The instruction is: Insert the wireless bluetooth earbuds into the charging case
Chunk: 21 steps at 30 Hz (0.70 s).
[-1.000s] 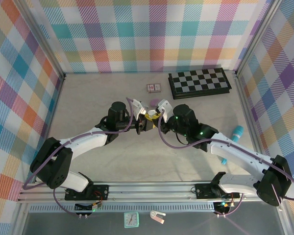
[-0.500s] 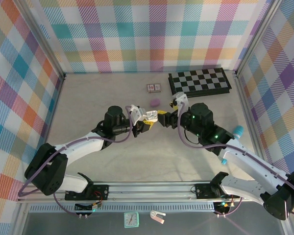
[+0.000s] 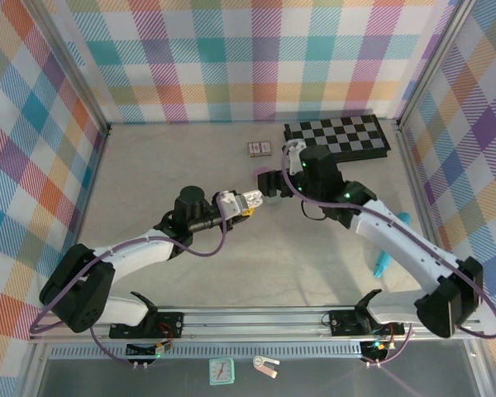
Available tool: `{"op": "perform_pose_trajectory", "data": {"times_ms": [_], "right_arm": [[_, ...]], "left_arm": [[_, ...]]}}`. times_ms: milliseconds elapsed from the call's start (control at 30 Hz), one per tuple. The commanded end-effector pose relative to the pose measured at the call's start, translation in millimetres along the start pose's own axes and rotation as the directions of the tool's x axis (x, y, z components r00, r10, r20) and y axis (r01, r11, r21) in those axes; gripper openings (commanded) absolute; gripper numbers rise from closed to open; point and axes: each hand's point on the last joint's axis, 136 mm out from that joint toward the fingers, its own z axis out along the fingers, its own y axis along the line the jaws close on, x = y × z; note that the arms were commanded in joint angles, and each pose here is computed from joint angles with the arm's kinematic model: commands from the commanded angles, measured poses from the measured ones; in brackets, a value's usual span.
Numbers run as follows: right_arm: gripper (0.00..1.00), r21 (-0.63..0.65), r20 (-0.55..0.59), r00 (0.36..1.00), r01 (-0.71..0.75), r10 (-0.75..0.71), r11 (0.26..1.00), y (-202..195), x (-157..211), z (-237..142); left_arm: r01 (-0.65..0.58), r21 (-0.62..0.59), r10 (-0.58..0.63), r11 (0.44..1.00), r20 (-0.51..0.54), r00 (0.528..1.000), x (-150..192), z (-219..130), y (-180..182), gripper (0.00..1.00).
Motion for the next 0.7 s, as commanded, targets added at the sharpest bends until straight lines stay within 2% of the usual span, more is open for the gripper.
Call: {"op": "perform_pose_trajectory", "data": {"times_ms": [0,267,667], "right_arm": [[0.89,-0.021,-0.13,0.991,-0.02,0.017,1.0,5.0,16.3,7.8],[0.9,-0.042,-0.288,0.957,0.036,-0.046,0.998,8.9,30.5,35.8],[0.9,-0.042,-0.352,0.933,0.067,-0.078,0.997,4.1,47.6,34.9]], "left_arm": [[-0.098,-0.025,0.098,0.995,0.02,0.995,-11.6,-6.4,2.2,0.06],[-0.082,-0.036,0.083,0.996,0.027,0.996,-11.8,-9.4,1.7,0.05],[-0.04,-0.063,0.043,0.997,0.039,0.998,-16.4,-11.2,7.1,0.06]]}}
